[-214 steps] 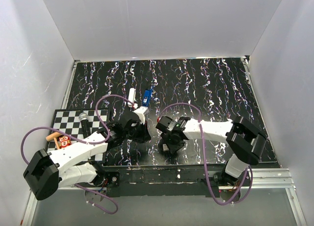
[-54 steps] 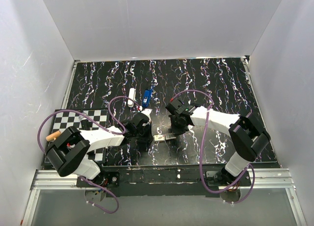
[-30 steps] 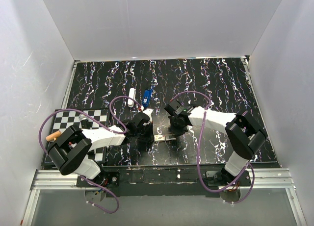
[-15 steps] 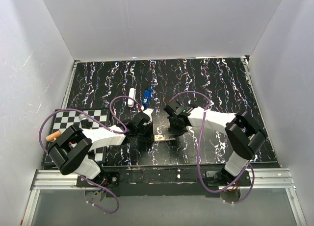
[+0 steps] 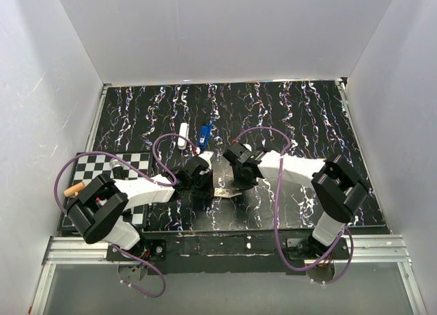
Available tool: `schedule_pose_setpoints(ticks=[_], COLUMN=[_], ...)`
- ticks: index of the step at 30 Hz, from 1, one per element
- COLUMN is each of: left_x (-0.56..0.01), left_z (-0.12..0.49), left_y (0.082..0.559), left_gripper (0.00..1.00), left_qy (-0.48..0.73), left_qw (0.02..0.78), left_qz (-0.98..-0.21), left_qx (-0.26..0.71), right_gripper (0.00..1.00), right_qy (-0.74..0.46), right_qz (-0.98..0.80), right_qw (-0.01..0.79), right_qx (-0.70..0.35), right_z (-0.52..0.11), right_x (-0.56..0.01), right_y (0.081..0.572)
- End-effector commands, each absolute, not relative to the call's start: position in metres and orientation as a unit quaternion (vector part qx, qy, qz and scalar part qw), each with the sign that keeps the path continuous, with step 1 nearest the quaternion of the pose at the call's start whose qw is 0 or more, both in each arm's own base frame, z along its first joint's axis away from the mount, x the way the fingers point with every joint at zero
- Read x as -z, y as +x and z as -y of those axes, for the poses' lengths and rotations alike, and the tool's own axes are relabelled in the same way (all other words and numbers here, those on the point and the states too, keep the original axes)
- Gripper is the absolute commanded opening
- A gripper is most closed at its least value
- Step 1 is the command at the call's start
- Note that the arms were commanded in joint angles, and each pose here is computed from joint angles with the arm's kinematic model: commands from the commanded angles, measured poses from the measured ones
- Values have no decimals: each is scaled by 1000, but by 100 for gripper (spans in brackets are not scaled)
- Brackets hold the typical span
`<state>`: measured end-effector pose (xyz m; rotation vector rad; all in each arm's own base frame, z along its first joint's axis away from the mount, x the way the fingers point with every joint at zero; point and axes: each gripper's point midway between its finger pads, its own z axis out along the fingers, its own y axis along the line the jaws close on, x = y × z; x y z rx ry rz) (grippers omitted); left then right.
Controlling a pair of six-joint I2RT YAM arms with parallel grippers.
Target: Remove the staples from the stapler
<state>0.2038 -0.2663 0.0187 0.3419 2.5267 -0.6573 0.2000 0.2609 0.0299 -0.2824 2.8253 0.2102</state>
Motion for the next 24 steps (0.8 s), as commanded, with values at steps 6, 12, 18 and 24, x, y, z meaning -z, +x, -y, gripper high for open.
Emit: schedule_pose_setpoints(ticks=[6,12,18,24], left_x=[-24,-24,-23,-22], left_z=[269,268,265,263], left_y=[199,195,189,183], left_gripper=[0,0,0,0], left_qy=[126,125,125,125], left_qw=[247,244,240,234], left_qz=[-926,-926,-926,-927], left_qx=[257,260,264,264], right_gripper=[1,1,1,1], right_qy=[-60,-44,-29,-25], right_qz=[-981,-982,-983,-983], right_qw=[166,164,166,162], right_qx=[-79,-80,-79,-81], right_z=[-272,-269,-267,-266], right_x=[-37,-35,-35,-33], right_y=[204,201,199,197])
